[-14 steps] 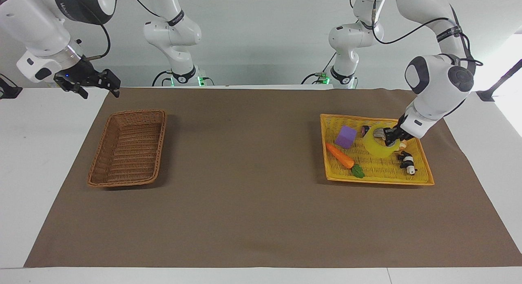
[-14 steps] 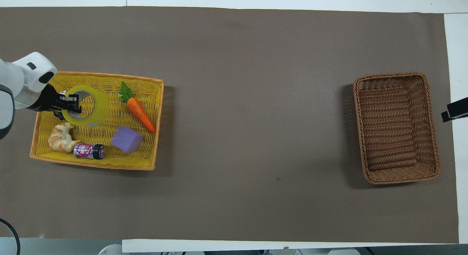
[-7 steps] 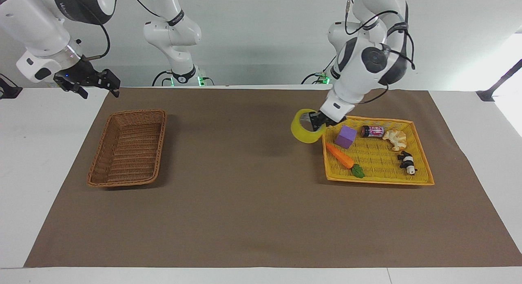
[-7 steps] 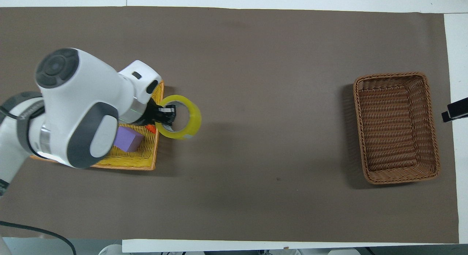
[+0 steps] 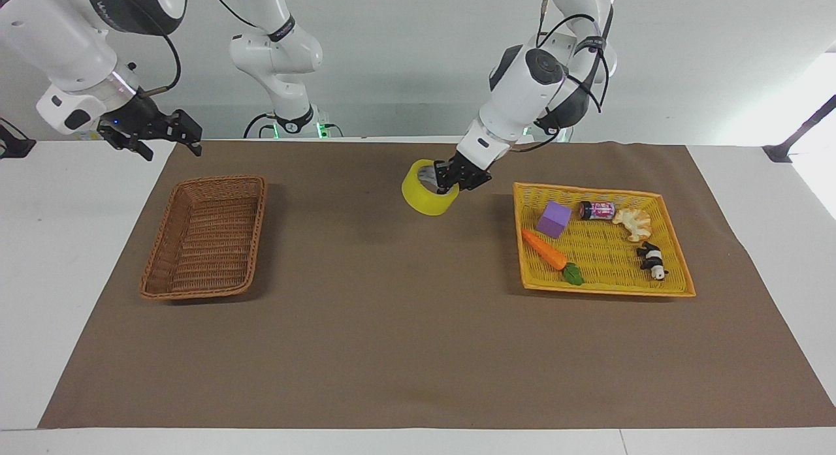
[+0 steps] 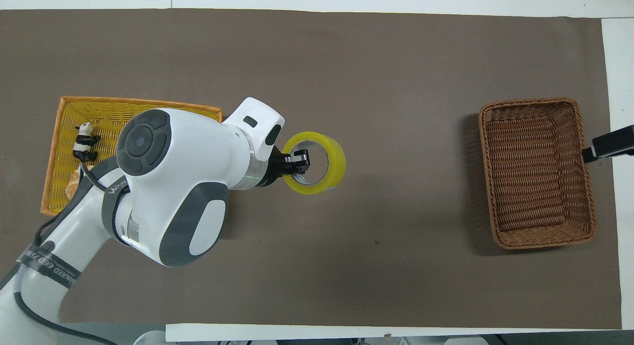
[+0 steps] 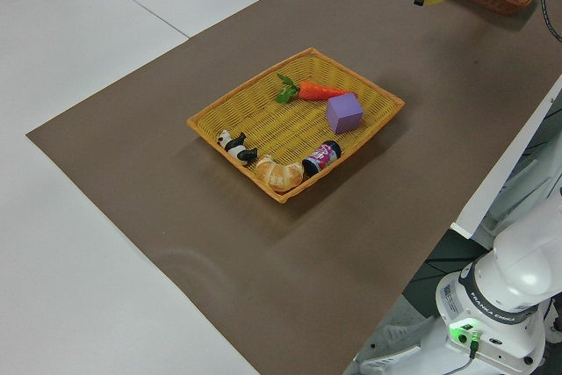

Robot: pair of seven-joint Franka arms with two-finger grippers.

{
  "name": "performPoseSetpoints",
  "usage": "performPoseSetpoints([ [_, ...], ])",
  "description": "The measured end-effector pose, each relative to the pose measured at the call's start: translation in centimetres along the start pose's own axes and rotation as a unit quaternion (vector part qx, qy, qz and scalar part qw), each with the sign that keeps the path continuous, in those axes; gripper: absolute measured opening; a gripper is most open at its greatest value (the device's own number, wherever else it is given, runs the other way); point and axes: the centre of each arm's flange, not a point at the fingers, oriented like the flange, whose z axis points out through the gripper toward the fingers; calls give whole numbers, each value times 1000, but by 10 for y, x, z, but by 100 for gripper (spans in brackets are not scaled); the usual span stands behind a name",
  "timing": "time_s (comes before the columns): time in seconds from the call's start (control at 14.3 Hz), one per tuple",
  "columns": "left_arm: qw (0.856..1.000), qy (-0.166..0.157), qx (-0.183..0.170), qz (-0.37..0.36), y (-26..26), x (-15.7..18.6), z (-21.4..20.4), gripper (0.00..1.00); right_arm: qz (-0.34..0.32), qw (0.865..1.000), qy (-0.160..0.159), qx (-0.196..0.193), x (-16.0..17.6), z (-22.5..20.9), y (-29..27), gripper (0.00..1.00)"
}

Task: Move tape to another basket
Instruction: 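Lift the tape with the left gripper while the right gripper approaches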

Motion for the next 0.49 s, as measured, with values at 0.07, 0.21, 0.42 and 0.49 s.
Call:
performPoseSetpoints([
  [0.07, 1000, 0, -1, 1, 3, -3, 1, 22, -3, 1000, 1, 28, 0, 1, -5, 100],
  [0.21, 1000, 1, -2, -1, 3, -2, 1, 22, -9, 995, 5, 96, 0, 2, -16, 100],
  [0.42, 1000, 0, -3, -6, 3, -3, 1, 22, -21, 979, 17, 201, 1, 4, -37, 100],
  [0.49, 1000, -2, -5, -12, 5, -5, 2, 22, -26, 973, 18, 228, 1, 5, -44, 100],
])
